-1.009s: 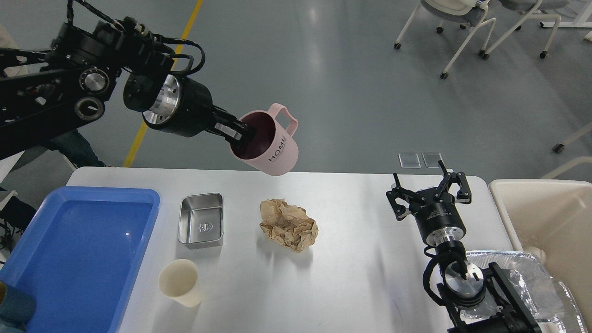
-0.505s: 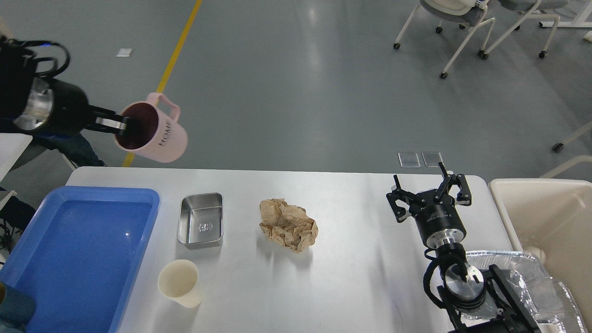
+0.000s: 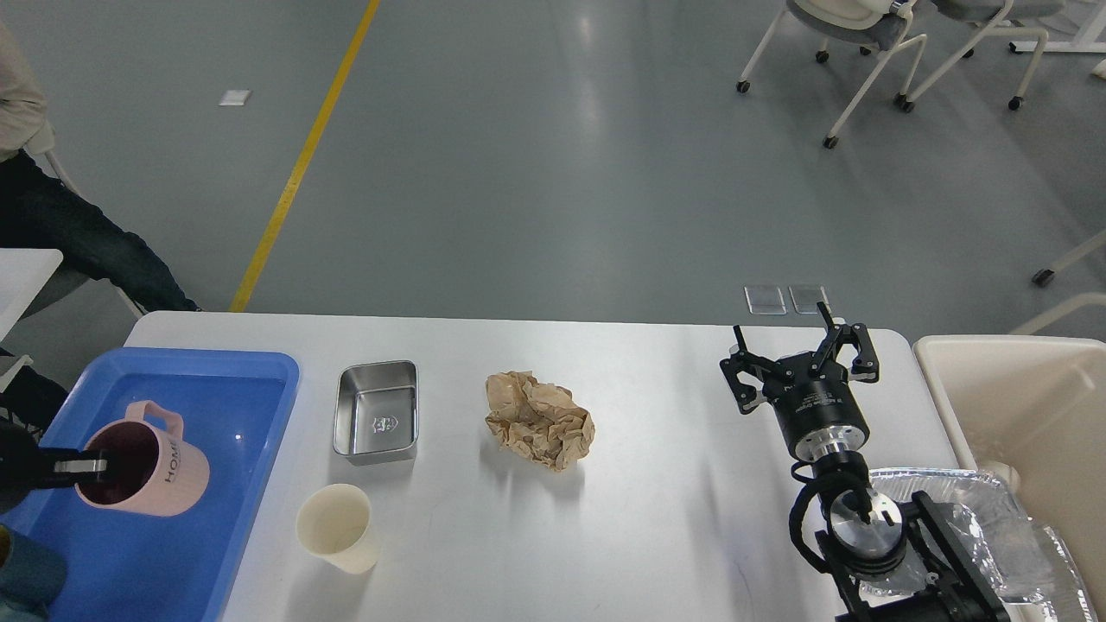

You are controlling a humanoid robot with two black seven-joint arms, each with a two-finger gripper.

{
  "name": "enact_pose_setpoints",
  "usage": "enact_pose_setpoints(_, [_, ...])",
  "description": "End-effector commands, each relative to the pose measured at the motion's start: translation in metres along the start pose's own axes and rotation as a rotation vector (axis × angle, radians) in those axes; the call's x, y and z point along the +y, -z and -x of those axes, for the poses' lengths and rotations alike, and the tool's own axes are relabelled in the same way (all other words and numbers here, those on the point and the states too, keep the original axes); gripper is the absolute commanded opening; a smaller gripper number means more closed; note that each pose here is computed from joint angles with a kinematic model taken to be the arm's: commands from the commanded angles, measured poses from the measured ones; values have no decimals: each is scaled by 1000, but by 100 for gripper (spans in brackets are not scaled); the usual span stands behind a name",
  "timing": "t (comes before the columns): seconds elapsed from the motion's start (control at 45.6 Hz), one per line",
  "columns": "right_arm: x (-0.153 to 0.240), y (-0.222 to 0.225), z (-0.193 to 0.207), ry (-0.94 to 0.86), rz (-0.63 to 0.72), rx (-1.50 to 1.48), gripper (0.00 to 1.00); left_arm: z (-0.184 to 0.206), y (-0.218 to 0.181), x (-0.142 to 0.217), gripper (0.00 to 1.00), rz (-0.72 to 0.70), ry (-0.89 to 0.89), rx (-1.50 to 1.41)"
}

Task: Tidy desktop
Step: 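Lift the pink mug with the left gripper and lower it into the blue tray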

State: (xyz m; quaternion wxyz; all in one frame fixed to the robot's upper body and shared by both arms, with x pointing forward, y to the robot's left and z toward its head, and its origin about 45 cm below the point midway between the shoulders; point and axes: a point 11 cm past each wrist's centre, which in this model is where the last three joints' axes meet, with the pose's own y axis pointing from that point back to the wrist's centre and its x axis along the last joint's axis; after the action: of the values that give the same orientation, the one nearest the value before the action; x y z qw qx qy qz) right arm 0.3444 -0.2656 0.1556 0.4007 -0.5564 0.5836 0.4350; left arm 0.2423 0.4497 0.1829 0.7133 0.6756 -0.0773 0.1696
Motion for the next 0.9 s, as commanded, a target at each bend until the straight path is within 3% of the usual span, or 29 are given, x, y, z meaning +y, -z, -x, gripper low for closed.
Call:
enact_pose_setpoints(0.0, [0, 0, 0, 0, 0, 1, 100, 34, 9, -17, 2, -17, 49, 33])
enact_pose_setpoints(0.219, [1, 0, -1, -3, 0, 1, 100, 51, 18, -25, 4, -38, 65, 58])
enact_pose_setpoints(0.285, [1, 0, -1, -3, 0, 1, 100, 48, 24, -25, 11, -59, 49, 73])
enact_pose_setpoints(0.329, [1, 0, -1, -2, 0, 1, 100, 45, 27, -25, 25, -68, 36, 79])
enact_pose_setpoints(0.395, [2, 0, -1, -3, -1, -1, 100, 43, 29, -25, 69, -69, 19, 85])
enact_pose_setpoints(0.439, [2, 0, -1, -2, -2, -1, 100, 42, 28, -25, 84, -65, 11, 86])
enact_pose_setpoints(0.746, [1, 0, -1, -2, 0, -1, 100, 37, 23, -19, 96, -49, -19, 75])
enact_pose_setpoints(0.878, [0, 0, 0, 1, 0, -1, 100, 17, 7, 10, 96, 36, -89, 51])
